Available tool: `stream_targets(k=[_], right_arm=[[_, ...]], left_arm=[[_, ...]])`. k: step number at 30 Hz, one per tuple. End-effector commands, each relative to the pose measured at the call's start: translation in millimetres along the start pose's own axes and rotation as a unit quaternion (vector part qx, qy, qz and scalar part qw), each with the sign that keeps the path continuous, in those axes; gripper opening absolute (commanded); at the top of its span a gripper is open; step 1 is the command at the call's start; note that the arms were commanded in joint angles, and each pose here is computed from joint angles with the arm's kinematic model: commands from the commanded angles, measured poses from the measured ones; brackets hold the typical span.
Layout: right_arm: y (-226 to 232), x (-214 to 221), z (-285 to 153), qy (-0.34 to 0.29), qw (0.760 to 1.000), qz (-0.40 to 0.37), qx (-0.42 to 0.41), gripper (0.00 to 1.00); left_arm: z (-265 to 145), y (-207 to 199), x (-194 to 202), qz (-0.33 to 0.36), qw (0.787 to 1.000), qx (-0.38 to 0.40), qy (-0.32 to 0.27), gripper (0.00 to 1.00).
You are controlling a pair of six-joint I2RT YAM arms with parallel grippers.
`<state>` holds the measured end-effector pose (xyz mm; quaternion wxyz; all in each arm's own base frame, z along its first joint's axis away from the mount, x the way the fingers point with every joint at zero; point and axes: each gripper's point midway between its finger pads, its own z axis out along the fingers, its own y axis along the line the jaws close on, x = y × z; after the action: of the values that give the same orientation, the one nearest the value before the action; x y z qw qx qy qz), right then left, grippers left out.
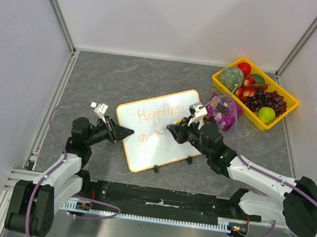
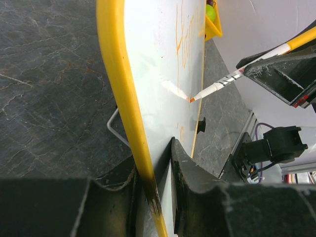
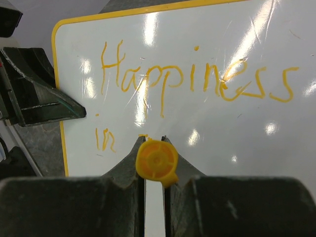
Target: Write a sentence on the whiteboard
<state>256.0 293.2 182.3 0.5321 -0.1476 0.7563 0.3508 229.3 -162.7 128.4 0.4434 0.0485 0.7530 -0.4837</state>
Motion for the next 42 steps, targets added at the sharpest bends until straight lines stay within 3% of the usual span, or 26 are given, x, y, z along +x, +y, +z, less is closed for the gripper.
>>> stream_targets(k=[1, 7, 21, 37, 42], right_arm=[[-17, 27, -6, 0.037, 0.999, -0.021, 0.020, 0.00], [-13, 21, -6, 0.032, 0.999, -0.022, 0.013, 0.00], [13, -52, -2, -0.052, 0.999, -0.012, -0.004, 0.00], [-15, -12, 18, 0.000, 0.998, -0.033, 0.048, 0.00], [-7, -29, 6, -0.030, 0.999, -0.021, 0.033, 0.00]], left_arm=[[1, 1, 0, 0.041, 0.999, 0.005, 0.000, 0.02], [1, 1, 0, 0.040, 0.999, 0.005, 0.000, 0.02], [1, 2, 0, 0.039, 0.999, 0.003, 0.001, 0.02], [2, 1, -1, 0.042, 0.999, 0.005, 0.000, 0.02], [2, 1, 0, 0.040, 0.999, 0.005, 0.002, 0.02]])
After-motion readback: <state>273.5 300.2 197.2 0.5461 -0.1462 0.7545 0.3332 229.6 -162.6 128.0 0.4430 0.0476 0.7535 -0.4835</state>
